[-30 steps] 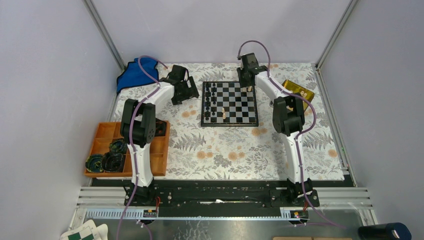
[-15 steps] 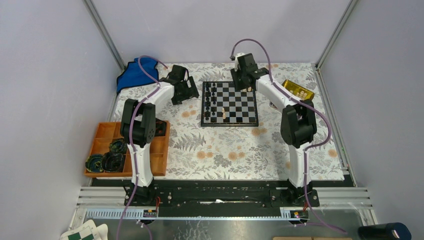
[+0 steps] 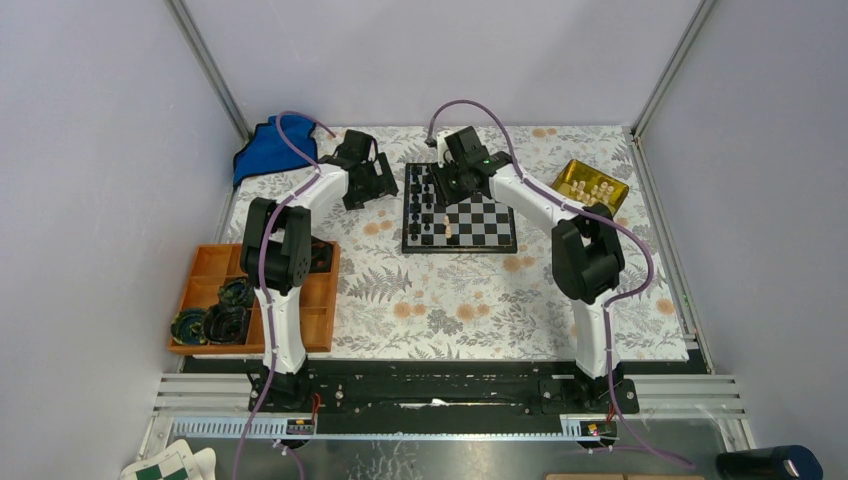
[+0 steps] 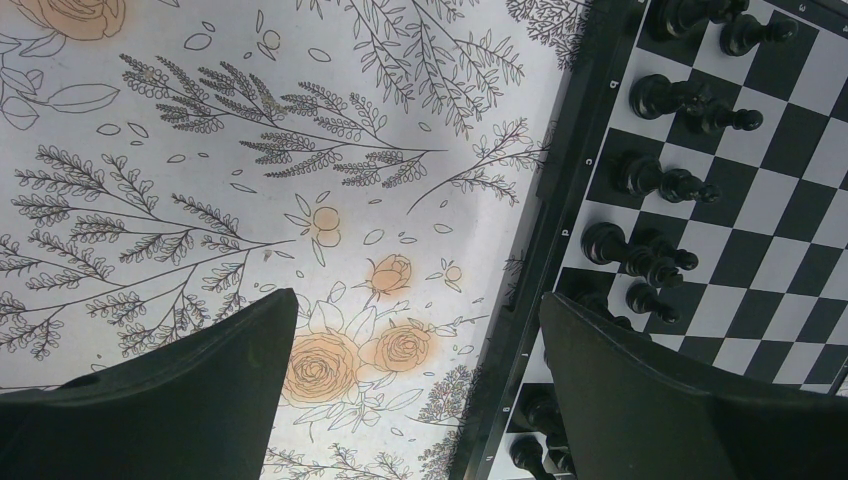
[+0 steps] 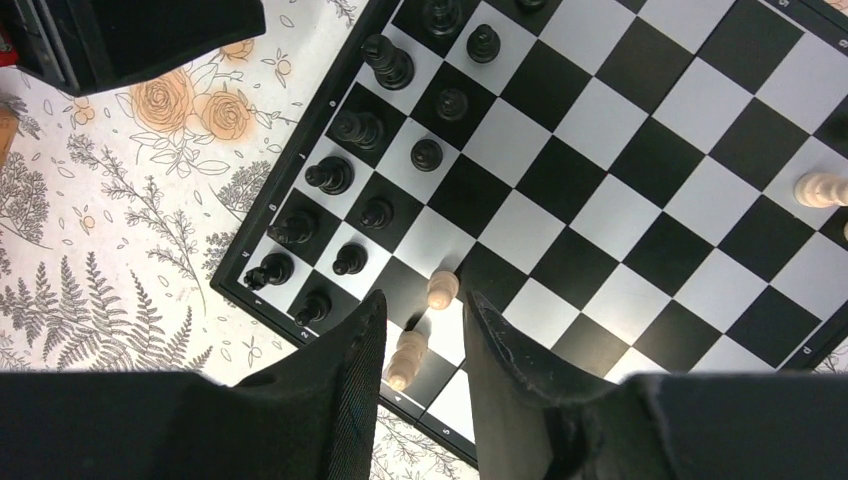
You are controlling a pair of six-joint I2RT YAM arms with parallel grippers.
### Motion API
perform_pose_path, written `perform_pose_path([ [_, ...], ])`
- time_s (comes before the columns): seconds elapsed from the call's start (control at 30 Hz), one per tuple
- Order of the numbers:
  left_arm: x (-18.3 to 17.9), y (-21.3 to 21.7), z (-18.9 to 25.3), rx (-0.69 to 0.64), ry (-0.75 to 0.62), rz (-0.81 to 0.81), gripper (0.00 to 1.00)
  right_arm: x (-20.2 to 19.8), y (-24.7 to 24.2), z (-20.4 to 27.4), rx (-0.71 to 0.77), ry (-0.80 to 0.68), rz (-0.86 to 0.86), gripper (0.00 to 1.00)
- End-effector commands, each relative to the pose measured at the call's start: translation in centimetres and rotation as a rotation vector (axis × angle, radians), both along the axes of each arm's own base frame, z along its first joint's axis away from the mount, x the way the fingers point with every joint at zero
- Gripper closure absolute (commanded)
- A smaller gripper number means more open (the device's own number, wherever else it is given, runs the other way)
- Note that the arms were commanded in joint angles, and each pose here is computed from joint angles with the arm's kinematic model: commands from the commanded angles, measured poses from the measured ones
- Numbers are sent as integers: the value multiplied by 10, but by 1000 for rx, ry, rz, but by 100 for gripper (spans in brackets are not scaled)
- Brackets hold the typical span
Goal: Set up the chess pieces on the board
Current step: Pick up the chess piece from the chessboard.
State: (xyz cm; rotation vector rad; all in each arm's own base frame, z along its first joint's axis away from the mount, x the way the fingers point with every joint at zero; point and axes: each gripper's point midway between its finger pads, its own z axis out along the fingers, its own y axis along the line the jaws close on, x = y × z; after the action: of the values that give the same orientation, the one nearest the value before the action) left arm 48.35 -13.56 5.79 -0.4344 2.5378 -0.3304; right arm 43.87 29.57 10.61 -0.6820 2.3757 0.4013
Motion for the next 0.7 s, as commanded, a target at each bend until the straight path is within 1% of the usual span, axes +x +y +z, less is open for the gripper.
perform_pose_path([
  [0.0,7,-2,14,-5,-50,1,1,-4,13,-3,22,11,31,59],
  [0.33,7,-2,8,-3,-41,1,1,-12,15,-31,-8,68,40,56],
  [0.67,7,-2,5,-3,-34,2,1,-13,13,-49,-28,96,34,56],
])
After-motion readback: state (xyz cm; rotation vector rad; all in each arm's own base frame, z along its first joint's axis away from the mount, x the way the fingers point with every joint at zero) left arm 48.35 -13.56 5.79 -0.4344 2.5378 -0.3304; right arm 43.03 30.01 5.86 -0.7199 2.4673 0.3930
